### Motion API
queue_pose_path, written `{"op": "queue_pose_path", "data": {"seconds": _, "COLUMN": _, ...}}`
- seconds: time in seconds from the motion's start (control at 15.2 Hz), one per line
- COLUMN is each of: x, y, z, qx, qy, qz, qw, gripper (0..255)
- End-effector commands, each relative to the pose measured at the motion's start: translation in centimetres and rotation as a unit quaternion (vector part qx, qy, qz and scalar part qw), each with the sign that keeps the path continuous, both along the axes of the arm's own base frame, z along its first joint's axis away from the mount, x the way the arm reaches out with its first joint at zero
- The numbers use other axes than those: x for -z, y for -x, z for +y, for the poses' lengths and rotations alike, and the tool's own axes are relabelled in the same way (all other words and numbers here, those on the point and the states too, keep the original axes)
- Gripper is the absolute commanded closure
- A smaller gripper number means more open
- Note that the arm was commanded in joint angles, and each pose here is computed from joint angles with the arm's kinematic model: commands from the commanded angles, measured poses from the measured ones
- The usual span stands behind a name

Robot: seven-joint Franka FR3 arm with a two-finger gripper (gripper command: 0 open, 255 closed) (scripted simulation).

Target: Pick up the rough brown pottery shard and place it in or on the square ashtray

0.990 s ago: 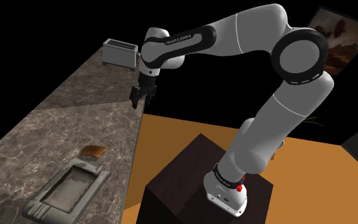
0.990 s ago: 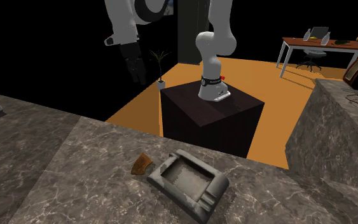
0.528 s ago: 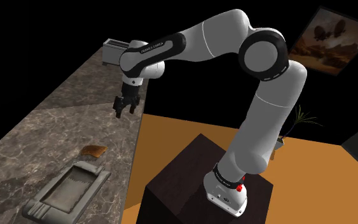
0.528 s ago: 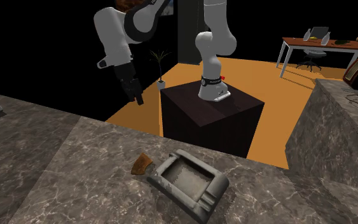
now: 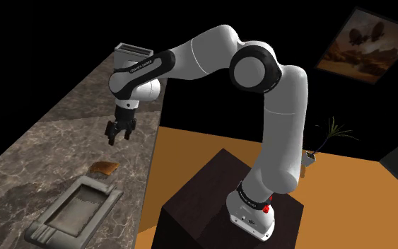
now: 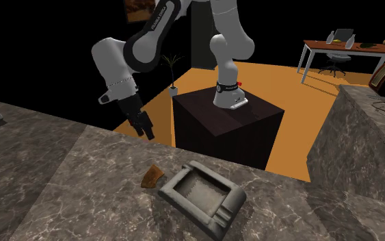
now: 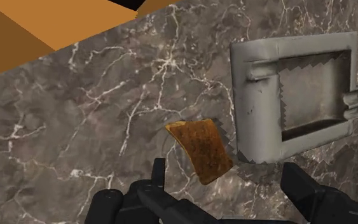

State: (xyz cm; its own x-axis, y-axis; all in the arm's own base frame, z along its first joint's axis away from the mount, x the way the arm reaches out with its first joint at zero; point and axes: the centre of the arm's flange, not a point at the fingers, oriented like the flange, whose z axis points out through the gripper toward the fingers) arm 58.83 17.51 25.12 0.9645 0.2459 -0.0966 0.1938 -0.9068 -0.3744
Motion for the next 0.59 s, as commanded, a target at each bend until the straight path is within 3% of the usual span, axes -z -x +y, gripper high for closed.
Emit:
{"op": "queue_pose_path", "data": {"seconds": 0.0, "x": 1.4, "y": -1.1, "z": 2.1, "qx": -0.01, "qy": -0.012, "qz": 0.005, "qw": 0.9999, "gripper": 0}}
{"op": "queue_pose_path", "data": {"seconds": 0.4, "x": 6.2, "y": -3.8, "z": 7.5, "qx": -0.038, "qy": -0.044, "qz": 0.018, "qw": 0.9981, "gripper": 0}}
{"op": "queue_pose_path", "data": {"seconds": 0.53, "x": 7.1, "y": -3.5, "z": 7.9, "qx": -0.038, "qy": -0.044, "qz": 0.018, "qw": 0.9981, "gripper": 0}}
